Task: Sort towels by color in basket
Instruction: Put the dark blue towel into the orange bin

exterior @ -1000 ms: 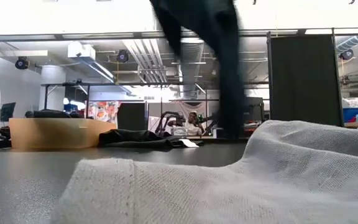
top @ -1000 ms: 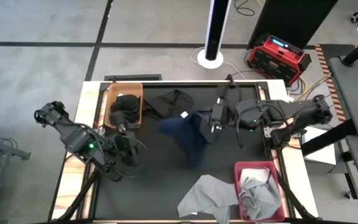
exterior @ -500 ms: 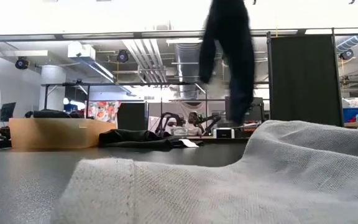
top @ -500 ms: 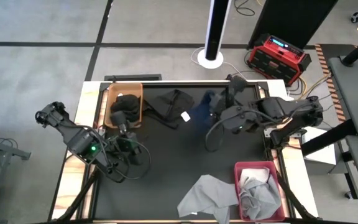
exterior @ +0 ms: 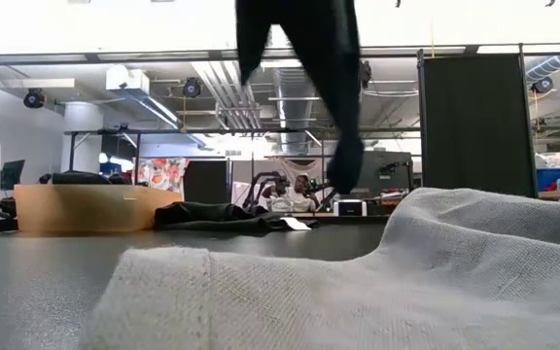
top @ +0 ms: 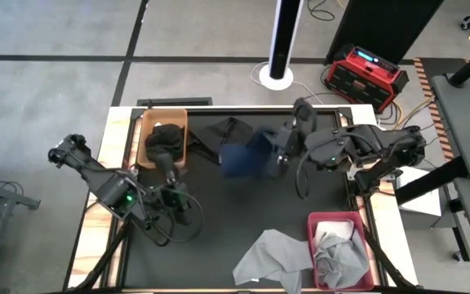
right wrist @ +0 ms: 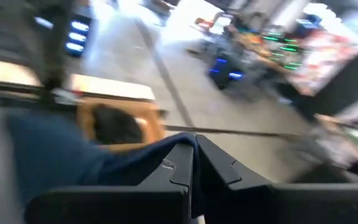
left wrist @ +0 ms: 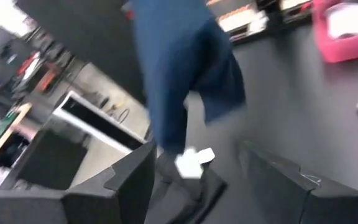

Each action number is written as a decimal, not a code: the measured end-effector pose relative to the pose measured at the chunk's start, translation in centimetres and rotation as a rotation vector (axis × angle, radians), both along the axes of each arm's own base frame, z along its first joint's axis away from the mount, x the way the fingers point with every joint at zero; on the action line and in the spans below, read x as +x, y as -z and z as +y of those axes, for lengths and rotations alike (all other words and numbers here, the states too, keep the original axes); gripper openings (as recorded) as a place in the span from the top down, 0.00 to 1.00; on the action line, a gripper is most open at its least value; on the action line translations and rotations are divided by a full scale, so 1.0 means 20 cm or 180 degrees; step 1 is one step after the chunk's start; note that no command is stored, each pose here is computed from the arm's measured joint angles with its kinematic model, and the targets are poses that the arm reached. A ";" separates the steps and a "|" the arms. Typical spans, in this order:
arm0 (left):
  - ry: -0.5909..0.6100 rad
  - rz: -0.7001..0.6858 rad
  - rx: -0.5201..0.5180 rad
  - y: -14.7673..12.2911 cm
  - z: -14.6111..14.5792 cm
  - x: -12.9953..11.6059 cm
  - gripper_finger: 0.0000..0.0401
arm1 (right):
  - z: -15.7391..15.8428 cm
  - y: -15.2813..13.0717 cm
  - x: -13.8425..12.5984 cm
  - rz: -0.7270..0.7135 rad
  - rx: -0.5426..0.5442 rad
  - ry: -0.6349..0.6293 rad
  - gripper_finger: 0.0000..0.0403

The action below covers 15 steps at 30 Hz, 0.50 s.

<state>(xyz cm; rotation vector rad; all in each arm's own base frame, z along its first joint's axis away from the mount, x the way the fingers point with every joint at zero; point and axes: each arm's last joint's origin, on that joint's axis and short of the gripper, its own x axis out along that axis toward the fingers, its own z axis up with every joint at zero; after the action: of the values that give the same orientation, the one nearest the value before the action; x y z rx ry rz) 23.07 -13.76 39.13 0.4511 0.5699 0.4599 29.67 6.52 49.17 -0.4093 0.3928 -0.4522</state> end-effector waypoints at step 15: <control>0.0404 -0.0113 0.0344 0.01 0.01 0.17 0.50 | 0.04 0.09 0.11 0.0130 0.0228 -0.0229 0.98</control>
<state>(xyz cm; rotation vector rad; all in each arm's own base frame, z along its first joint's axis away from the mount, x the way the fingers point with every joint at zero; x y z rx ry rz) 26.41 -13.48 38.84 0.5779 0.4804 0.3776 31.96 7.41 47.33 -0.3624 0.4311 -0.3591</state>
